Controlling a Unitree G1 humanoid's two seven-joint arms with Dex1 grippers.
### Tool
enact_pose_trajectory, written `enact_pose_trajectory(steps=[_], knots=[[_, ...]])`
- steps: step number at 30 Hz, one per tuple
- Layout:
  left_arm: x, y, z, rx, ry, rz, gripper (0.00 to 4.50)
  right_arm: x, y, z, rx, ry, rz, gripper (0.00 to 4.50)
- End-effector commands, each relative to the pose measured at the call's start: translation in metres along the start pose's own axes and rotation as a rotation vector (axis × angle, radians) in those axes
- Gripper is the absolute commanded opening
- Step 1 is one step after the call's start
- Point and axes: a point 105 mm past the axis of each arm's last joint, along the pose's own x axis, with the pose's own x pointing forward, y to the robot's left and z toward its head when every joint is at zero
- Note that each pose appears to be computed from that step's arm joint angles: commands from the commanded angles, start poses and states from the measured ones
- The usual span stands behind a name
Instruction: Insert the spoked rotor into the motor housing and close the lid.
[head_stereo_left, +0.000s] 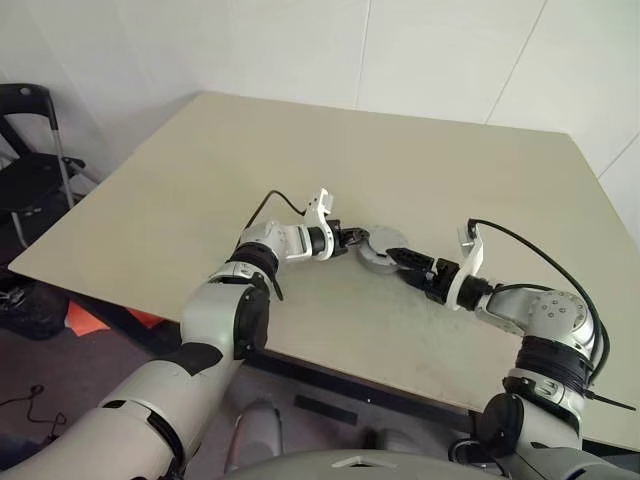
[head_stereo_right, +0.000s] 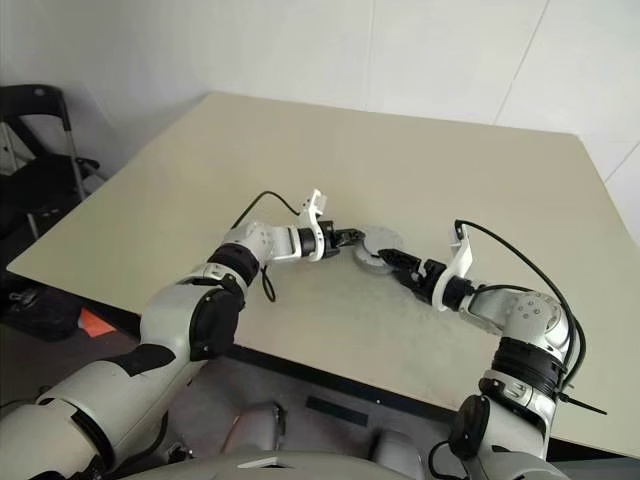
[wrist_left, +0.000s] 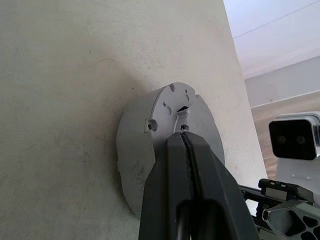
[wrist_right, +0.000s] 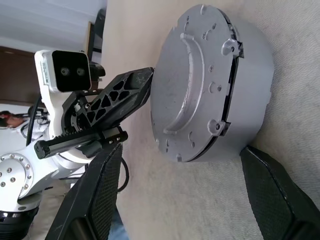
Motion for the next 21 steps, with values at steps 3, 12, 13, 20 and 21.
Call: enact_pose_trajectory(steps=[3, 12, 13, 20, 21], knots=[[0.006, -0.010, -0.003, 0.014, 0.017, -0.027, 0.00, 0.035, 0.008, 0.001, 0.018, -0.027, 0.020, 4.20], [0.005, -0.008, -0.002, 0.022, 0.014, -0.021, 0.00, 0.052, 0.012, 0.013, -0.022, -0.091, -0.011, 4.20], [0.005, -0.008, -0.002, 0.022, 0.014, -0.020, 0.00, 0.053, 0.009, 0.015, -0.024, -0.109, -0.034, 4.20], [0.005, -0.008, -0.002, 0.024, 0.016, -0.019, 0.00, 0.053, -0.007, 0.026, -0.021, -0.194, -0.136, 2.86], [0.005, -0.008, -0.003, 0.025, 0.017, -0.019, 0.00, 0.052, -0.010, 0.027, -0.019, -0.201, -0.148, 2.47]])
